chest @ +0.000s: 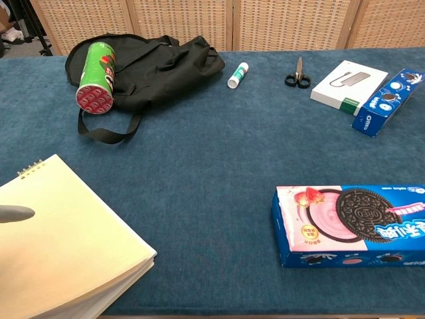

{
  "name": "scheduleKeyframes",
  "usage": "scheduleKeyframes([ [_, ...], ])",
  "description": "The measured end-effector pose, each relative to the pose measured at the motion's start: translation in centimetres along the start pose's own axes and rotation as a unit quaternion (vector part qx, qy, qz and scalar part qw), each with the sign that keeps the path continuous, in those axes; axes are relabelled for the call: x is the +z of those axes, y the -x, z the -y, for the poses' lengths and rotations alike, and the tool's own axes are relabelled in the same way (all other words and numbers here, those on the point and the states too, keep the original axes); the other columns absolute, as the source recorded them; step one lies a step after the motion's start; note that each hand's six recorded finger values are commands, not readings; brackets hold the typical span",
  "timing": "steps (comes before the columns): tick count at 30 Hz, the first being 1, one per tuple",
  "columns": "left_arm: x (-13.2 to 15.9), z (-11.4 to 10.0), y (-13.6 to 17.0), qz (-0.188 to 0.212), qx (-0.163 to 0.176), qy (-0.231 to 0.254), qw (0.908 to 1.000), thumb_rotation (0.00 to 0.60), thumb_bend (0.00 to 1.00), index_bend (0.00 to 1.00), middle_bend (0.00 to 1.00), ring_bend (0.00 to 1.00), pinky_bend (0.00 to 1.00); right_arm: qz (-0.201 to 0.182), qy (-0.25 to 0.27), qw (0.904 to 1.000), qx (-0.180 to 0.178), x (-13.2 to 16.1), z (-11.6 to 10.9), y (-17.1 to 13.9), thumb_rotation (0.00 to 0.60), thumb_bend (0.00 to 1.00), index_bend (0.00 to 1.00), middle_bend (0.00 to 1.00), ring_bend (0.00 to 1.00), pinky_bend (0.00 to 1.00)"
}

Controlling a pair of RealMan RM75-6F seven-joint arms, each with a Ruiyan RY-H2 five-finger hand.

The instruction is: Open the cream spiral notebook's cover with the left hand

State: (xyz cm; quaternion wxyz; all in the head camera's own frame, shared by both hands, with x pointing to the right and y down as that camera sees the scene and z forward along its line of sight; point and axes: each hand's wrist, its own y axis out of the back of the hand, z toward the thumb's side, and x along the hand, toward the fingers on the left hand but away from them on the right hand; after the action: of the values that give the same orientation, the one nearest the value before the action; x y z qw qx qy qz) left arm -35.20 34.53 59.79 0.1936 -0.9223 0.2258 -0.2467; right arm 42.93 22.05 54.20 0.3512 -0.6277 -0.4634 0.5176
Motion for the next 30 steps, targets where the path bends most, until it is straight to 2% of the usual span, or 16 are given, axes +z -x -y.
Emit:
scheduleKeyframes([
  [4, 0.1, -0.2, -0.2, -0.007, 0.010, 0.054, 0.9984, 0.600, 0.59, 0.75, 0.00, 0.00, 0.03, 0.000, 0.000, 1.0000, 0.000, 0.0, 0.0, 0.0, 0.600, 0.00, 0.11, 0.00, 0.00, 0.00],
  [9, 0.3, -0.9, -0.6, -0.012, 0.038, 0.139, 0.9894, 0.600, 0.63, 0.75, 0.00, 0.00, 0.03, 0.000, 0.001, 1.0000, 0.001, 0.0, 0.0, 0.0, 0.600, 0.00, 0.11, 0.00, 0.00, 0.00],
  [13, 0.8, -1.8, -1.0, -0.006, 0.069, 0.217, 0.9737, 0.600, 0.63, 0.75, 0.00, 0.00, 0.03, 0.000, 0.001, 1.0000, 0.001, 0.0, 0.0, 0.0, 0.600, 0.00, 0.11, 0.00, 0.00, 0.00],
  [16, 1.0, -3.3, -1.5, 0.000, 0.114, 0.264, 0.9578, 0.600, 0.64, 0.75, 0.00, 0.00, 0.03, 0.000, 0.002, 1.0000, 0.000, 0.0, -0.1, 0.0, 0.600, 0.00, 0.11, 0.00, 0.00, 0.00],
  [19, 0.5, -4.8, -1.8, -0.004, 0.163, 0.298, 0.9405, 0.600, 0.65, 0.75, 0.00, 0.00, 0.03, -0.001, 0.002, 1.0000, 0.000, 0.0, -0.1, -0.1, 0.600, 0.00, 0.11, 0.00, 0.00, 0.00],
  [22, -0.5, -6.3, -2.0, -0.014, 0.226, 0.332, 0.9158, 0.600, 0.67, 0.75, 0.00, 0.00, 0.03, -0.001, 0.002, 1.0000, 0.001, 0.1, 0.0, -0.1, 0.600, 0.00, 0.11, 0.00, 0.00, 0.00],
  [26, -2.4, -8.5, -1.9, -0.029, 0.324, 0.364, 0.8727, 0.600, 0.69, 0.75, 0.00, 0.00, 0.03, -0.003, 0.002, 1.0000, 0.002, 0.2, 0.0, -0.1, 0.600, 0.00, 0.11, 0.00, 0.00, 0.00],
  [30, -4.5, -10.5, -1.7, -0.047, 0.397, 0.365, 0.8408, 0.600, 0.68, 0.75, 0.00, 0.00, 0.03, -0.002, 0.005, 1.0000, 0.003, 0.1, 0.0, 0.0, 0.600, 0.00, 0.11, 0.00, 0.00, 0.00],
])
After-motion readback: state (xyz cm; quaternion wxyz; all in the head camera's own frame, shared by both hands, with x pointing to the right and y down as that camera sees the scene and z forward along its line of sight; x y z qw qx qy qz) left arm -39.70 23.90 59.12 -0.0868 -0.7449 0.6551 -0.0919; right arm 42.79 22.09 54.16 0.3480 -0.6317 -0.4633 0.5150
